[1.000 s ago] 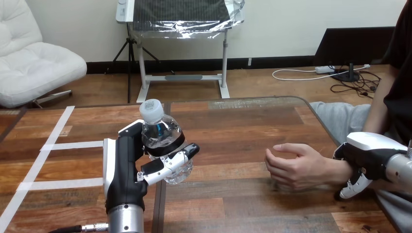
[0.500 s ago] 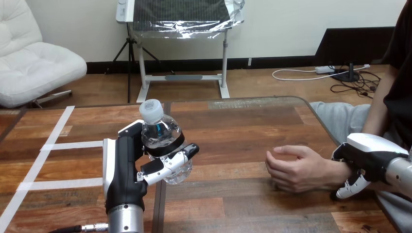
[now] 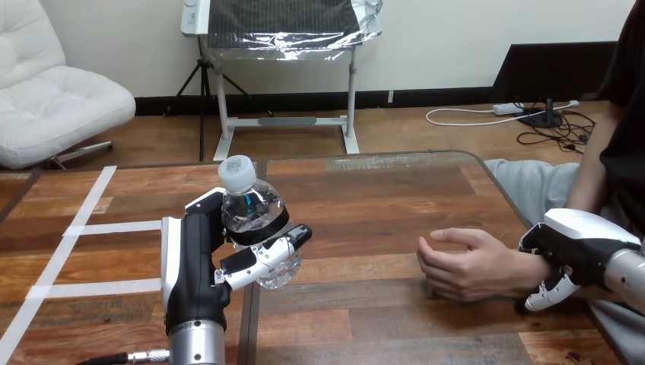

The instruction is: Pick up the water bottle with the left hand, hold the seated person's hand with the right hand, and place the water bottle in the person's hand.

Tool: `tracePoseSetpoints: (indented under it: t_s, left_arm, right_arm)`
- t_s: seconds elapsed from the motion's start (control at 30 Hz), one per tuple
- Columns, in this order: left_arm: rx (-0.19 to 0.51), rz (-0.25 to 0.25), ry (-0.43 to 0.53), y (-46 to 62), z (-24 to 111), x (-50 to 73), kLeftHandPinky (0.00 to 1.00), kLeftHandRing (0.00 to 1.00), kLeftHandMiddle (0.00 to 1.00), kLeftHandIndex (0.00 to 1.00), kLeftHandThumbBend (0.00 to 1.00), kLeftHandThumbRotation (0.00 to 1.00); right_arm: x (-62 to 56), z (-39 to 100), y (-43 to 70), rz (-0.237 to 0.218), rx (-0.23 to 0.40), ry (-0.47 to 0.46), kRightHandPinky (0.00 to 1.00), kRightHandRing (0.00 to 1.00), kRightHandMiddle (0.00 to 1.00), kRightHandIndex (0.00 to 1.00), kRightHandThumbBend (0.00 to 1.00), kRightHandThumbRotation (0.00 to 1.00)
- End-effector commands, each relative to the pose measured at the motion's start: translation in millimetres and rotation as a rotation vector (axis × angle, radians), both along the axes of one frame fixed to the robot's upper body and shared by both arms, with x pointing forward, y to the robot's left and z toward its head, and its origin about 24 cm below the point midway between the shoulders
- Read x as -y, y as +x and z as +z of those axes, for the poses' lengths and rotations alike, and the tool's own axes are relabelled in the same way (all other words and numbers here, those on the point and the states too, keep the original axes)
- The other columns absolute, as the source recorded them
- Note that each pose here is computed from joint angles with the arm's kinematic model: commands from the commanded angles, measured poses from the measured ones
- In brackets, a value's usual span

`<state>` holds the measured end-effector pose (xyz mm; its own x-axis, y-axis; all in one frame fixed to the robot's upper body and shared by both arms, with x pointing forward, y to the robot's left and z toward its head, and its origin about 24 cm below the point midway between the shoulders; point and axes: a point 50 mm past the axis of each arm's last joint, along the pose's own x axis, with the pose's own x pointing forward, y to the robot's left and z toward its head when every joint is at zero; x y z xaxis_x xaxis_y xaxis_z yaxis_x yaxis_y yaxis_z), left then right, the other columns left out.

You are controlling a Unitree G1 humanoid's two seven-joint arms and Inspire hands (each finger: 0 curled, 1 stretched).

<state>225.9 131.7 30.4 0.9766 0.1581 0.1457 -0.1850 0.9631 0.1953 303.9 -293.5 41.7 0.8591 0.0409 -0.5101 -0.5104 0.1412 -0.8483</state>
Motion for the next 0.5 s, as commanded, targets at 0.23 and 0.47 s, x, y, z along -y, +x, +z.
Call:
tracePoseSetpoints:
  t_s: [0.23,0.47]
  left_arm:
    - [0.108,-0.002,0.006,9.6,23.2,1.4,0.36,0.41,0.46,0.44,0.71,0.0]
    - [0.114,-0.005,0.006,10.7,23.2,1.1,0.36,0.41,0.46,0.44,0.7,0.0]
  right_arm:
    - [-3.8,12.4,5.5,-0.01,0.088,0.047,0.49,0.52,0.56,0.55,0.74,0.0]
    - [-4.5,14.7,5.6,-0.021,0.11,0.066,0.5,0.53,0.57,0.55,0.74,0.0]
